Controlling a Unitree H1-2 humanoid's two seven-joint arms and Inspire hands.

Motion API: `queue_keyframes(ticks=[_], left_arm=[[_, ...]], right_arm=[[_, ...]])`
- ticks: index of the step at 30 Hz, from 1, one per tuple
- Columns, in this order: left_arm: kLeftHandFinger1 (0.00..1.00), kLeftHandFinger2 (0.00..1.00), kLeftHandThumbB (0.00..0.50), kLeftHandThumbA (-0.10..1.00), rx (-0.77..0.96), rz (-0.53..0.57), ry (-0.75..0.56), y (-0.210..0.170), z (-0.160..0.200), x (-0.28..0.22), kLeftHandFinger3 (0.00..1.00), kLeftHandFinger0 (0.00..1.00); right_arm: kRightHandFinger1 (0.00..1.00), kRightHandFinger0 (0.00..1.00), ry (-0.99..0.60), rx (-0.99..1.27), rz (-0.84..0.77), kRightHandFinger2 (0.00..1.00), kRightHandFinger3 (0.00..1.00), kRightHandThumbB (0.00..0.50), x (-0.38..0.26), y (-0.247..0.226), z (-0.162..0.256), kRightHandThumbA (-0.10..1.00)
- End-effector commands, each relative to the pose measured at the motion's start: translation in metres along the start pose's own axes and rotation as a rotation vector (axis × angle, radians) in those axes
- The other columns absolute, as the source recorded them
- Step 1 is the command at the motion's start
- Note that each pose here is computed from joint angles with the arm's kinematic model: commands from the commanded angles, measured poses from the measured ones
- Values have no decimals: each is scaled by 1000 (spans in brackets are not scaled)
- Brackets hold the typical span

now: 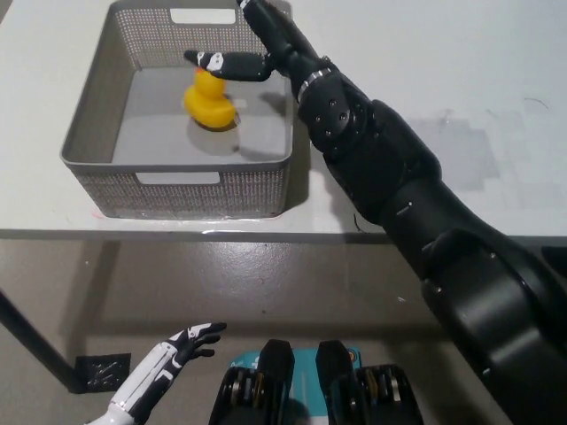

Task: Use the right hand to pick up a yellow duck toy and place it into a container on the left hand side

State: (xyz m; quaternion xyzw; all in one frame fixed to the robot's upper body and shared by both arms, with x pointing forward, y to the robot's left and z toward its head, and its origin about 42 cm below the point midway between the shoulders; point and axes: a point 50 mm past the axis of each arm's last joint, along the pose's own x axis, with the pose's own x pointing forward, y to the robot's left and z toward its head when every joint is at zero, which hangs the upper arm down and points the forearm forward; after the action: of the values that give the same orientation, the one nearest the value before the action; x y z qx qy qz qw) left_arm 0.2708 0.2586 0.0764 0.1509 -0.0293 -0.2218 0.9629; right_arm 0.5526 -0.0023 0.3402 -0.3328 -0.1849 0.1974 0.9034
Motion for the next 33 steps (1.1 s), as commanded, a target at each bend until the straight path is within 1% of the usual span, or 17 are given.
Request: queue_keyframes(ticks=[1, 4, 5, 7, 8, 10, 11, 14, 16, 21, 23, 25, 27, 29, 31, 32, 33], left_arm=[[905, 930, 254, 1000, 25, 8, -51, 4, 2, -5, 1000, 897], [921, 938, 256, 1000, 21, 10, -36, 3, 2, -6, 1000, 919], [923, 940, 247, 1000, 22, 10, -38, 4, 3, -6, 1000, 924], [924, 944, 247, 1000, 31, 8, -37, 5, 3, -5, 1000, 925], [924, 945, 246, 1000, 34, 8, -37, 6, 3, -4, 1000, 925], [923, 944, 248, 1000, 34, 9, -37, 6, 3, -4, 1000, 922], [917, 938, 268, 1000, 26, 12, -32, 6, 3, -4, 1000, 915], [913, 940, 250, 1000, 40, 11, -30, 7, 3, -6, 1000, 902], [906, 935, 245, 1000, 47, 16, -27, 8, 3, -7, 1000, 891], [898, 930, 243, 1000, 61, 19, -29, 11, 1, -11, 1000, 879], [899, 930, 245, 1000, 50, 24, -17, 11, -1, -13, 1000, 883], [899, 930, 248, 1000, 48, 29, -12, 11, -2, -14, 1000, 887], [905, 937, 232, 1000, 51, 31, -13, 12, -4, -16, 1000, 891], [911, 949, 234, 1000, 49, 38, -15, 12, -4, -16, 1000, 894], [907, 956, 226, 1000, 42, 50, -24, 12, -5, -14, 1000, 886], [912, 966, 224, 1000, 39, 55, -24, 13, -5, -15, 1000, 886], [927, 997, 226, 1000, 28, 61, -14, 12, -5, -17, 1000, 902]], right_arm=[[1000, 1000, -52, -29, 2, 1000, 1000, 366, 5, -21, 19, 1000], [1000, 1000, -80, -30, -21, 1000, 1000, 373, -2, -38, 19, 1000], [1000, 1000, -93, -30, -32, 1000, 1000, 356, -5, -45, 21, 1000], [1000, 1000, -143, -49, -72, 1000, 1000, 389, -16, -69, 26, 1000], [1000, 1000, -159, -63, -87, 1000, 1000, 392, -20, -76, 28, 1000], [1000, 1000, -193, -79, -124, 1000, 1000, 345, -29, -92, 33, 1000], [1000, 1000, -219, -93, -153, 1000, 1000, 324, -39, -108, 36, 1000], [1000, 1000, -265, -93, -208, 1000, 1000, 336, -65, -137, 42, 1000], [1000, 1000, -297, -111, -260, 1000, 1000, 328, -86, -156, 42, 1000], [1000, 1000, -338, -112, -348, 1000, 1000, 330, -135, -191, 42, 1000], [1000, 1000, -364, -115, -402, 1000, 1000, 301, -168, -204, 42, 1000], [1000, 1000, -381, -105, -426, 1000, 1000, 301, -184, -208, 40, 1000], [1000, 1000, -418, -84, -483, 1000, 1000, 299, -213, -200, 38, 1000], [1000, 1000, -479, -62, -529, 1000, 1000, 253, -237, -186, 34, 957], [1000, 1000, -546, -39, -576, 1000, 1000, 246, -264, -167, 30, 906], [1000, 1000, -573, -11, -592, 1000, 1000, 231, -280, -153, 27, 892], [1000, 1000, -599, 47, -598, 1000, 1000, 185, -304, -129, 21, 835]])
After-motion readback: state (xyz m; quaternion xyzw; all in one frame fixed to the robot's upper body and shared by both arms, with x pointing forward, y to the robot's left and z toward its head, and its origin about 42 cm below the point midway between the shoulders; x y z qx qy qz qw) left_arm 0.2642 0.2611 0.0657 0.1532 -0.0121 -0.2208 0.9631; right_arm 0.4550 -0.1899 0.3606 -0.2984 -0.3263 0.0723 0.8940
